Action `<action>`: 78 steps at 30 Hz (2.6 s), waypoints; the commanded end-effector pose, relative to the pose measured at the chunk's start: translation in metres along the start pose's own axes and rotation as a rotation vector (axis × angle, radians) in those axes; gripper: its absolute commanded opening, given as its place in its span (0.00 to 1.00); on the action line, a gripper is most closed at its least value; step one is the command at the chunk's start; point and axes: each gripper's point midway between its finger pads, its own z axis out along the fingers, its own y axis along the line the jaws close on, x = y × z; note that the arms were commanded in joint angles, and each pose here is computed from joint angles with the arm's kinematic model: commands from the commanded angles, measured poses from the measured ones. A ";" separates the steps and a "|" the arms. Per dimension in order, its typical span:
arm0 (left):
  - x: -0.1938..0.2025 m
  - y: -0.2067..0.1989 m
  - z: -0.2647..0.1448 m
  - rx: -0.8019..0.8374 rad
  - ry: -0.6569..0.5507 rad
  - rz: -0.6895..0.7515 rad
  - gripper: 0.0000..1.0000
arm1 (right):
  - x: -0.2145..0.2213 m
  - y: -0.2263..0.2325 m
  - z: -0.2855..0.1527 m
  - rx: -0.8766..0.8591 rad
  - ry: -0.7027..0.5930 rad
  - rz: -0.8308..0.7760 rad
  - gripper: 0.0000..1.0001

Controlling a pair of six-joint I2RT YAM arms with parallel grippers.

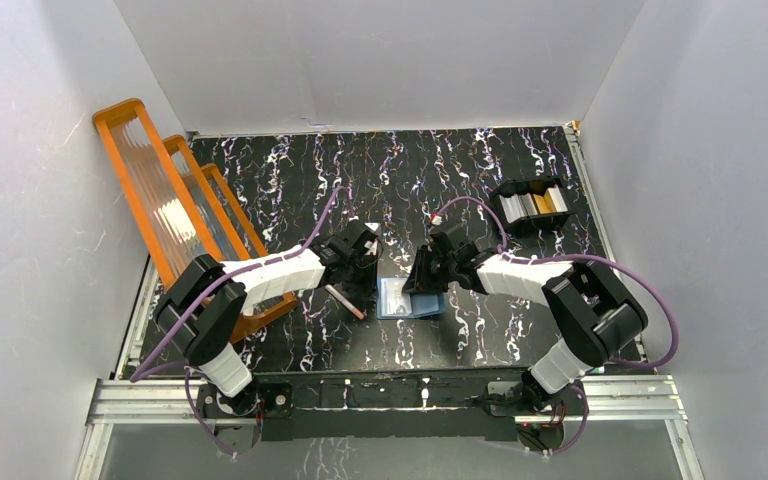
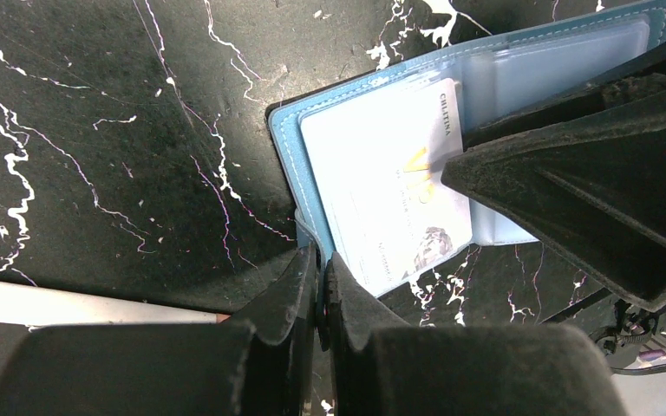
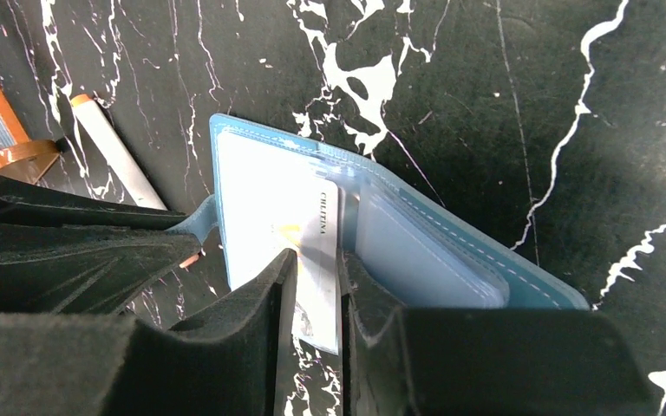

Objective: Put the credit cards into the card holder
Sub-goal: Insert the credit card into the card holder, then pick up the credit card from the storage box.

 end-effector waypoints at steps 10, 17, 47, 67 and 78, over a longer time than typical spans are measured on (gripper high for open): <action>-0.015 -0.012 -0.014 0.051 -0.059 -0.007 0.13 | -0.016 0.021 -0.009 -0.039 -0.052 0.024 0.41; -0.034 -0.015 -0.035 0.042 -0.129 0.011 0.27 | -0.065 0.016 -0.046 0.087 -0.181 -0.179 0.52; -0.058 -0.030 -0.128 0.108 -0.299 0.259 0.52 | -0.301 -0.224 -0.218 1.156 -0.487 -0.409 0.59; -0.060 -0.026 -0.131 0.093 -0.319 0.287 0.53 | -0.306 -0.294 -0.186 1.312 -0.290 -0.463 0.55; -0.060 -0.025 -0.132 0.091 -0.324 0.284 0.53 | -0.310 -0.296 -0.191 1.318 -0.296 -0.469 0.38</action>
